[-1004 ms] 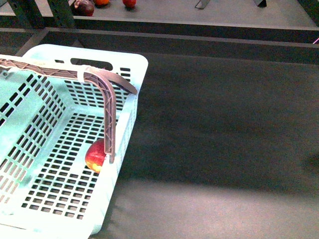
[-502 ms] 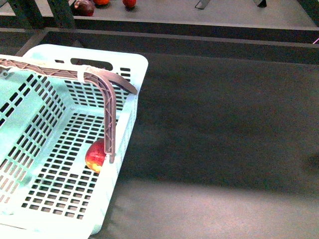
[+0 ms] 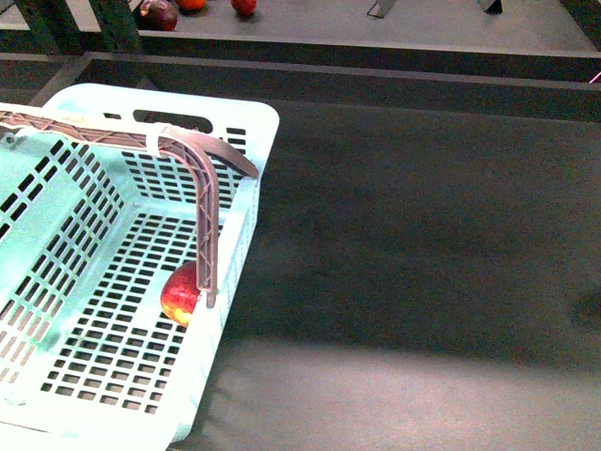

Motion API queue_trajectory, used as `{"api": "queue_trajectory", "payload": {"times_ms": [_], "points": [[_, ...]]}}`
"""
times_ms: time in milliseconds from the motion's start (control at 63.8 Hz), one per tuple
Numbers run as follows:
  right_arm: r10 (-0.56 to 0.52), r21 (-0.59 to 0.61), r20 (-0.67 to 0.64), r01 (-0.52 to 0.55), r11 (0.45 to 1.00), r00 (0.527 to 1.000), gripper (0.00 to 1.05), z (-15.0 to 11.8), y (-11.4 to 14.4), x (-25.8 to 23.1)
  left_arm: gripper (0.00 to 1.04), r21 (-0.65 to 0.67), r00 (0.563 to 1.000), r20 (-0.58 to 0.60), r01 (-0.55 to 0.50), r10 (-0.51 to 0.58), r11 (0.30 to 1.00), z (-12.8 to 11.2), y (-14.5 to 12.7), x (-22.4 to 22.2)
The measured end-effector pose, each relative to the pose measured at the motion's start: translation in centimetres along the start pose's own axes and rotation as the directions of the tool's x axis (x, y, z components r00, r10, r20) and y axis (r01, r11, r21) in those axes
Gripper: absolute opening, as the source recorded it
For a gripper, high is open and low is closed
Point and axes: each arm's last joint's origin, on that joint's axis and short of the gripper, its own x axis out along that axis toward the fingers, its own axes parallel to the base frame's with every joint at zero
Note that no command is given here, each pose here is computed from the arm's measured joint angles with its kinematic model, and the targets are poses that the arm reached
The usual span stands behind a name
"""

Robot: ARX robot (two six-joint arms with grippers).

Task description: Pick apple with right arm and hold basket with left

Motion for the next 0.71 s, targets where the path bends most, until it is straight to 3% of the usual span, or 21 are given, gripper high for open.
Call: {"api": "queue_trajectory", "payload": {"times_ms": [267, 706], "points": [[0.000, 0.000, 0.000, 0.000, 1.000, 1.000, 0.96, 0.00, 0.00, 0.00, 0.07, 0.000, 1.000, 0.000, 0.000, 0.000, 1.000, 0.00, 0.00, 0.00], [0.000, 0.000, 0.000, 0.000, 1.000, 1.000, 0.96, 0.00, 0.00, 0.00, 0.94, 0.000, 1.000, 0.000, 0.000, 0.000, 1.000, 0.00, 0.00, 0.00]]}}
